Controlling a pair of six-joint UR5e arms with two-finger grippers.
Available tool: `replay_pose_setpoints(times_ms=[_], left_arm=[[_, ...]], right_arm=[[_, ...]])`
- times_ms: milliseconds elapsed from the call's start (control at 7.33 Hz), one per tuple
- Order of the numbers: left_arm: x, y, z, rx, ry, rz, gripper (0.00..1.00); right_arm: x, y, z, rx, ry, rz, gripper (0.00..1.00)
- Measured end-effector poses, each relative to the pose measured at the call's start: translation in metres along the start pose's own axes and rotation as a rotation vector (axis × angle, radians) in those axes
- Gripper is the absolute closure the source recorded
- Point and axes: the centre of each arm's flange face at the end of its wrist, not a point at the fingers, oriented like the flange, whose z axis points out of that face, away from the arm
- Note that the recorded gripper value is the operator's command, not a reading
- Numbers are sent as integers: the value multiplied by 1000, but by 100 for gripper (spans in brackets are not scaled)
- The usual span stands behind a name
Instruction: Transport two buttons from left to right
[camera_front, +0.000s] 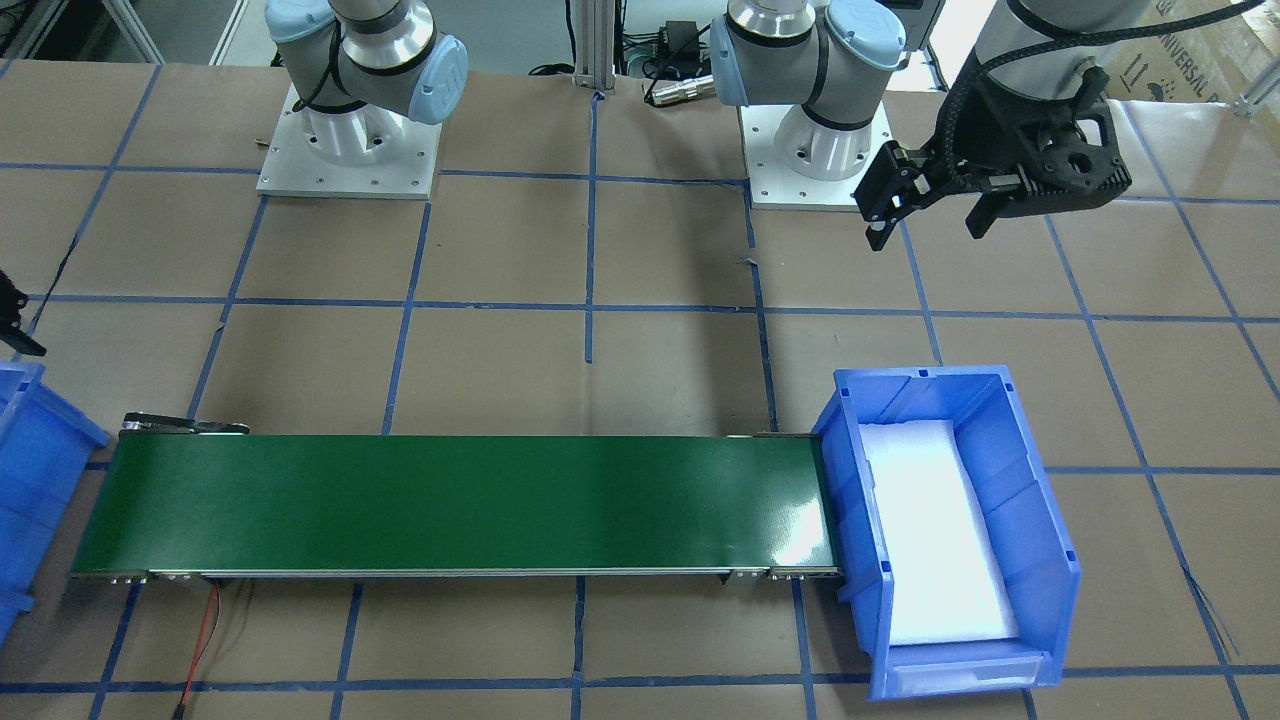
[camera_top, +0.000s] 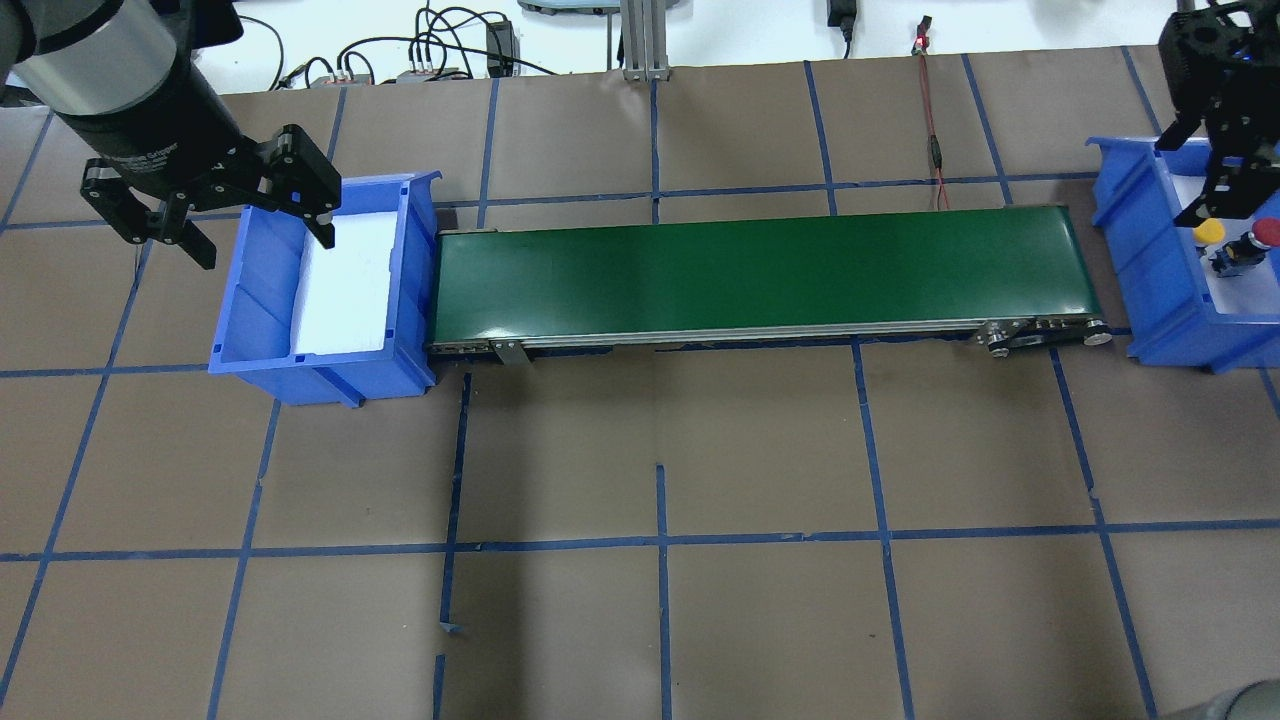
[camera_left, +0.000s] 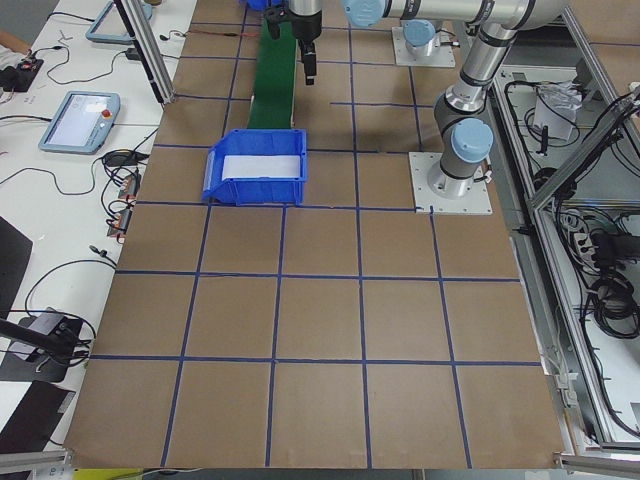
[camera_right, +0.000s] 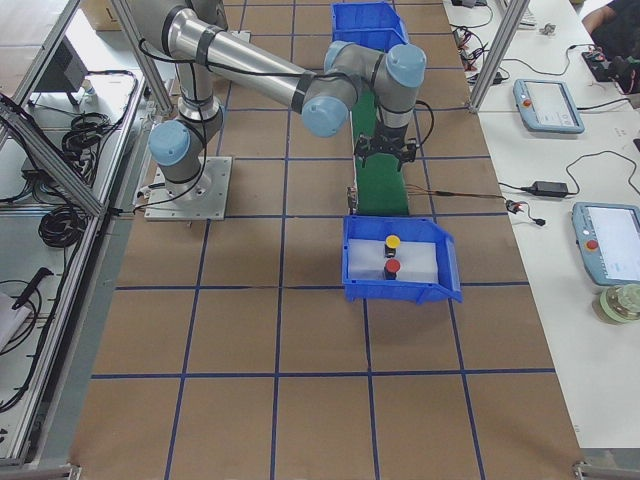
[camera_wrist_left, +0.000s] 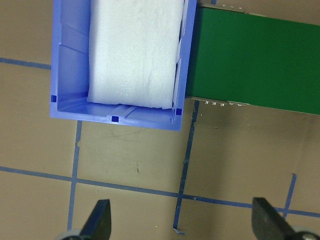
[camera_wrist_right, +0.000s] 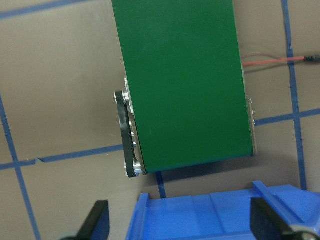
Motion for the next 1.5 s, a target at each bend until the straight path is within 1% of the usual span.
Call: replay_pose_setpoints(times_ms=[136,273,409,545,682,818,1091,1364,1500], left_arm=[[0,0,0,1,0,0,0],[1,0,0,0,1,1,0],[2,0,0,0,0,3,0],[2,0,0,0,0,3,0],[2,0,0,0,0,3,0],[2,0,0,0,0,4,0],[2,0,0,0,-1,5,0],[2,0,0,0,-1,5,0],[2,0,0,-1,-1,6,0]], right_arm=[[-13,-43,-10,0,-4,59,0],[-27,-89,-17,3,-3,144,0],[-41,-139,-24,4,8,229,0],[-56,-185,-29,3,20,283,0],[-69,-218,-31,10,24,360,0],[-77,-237,-32,20,22,485,0],[-79,-248,-37,25,32,762,0],[-77,-242,-44,36,34,993,0],[-72,-233,-51,46,41,1093,0]])
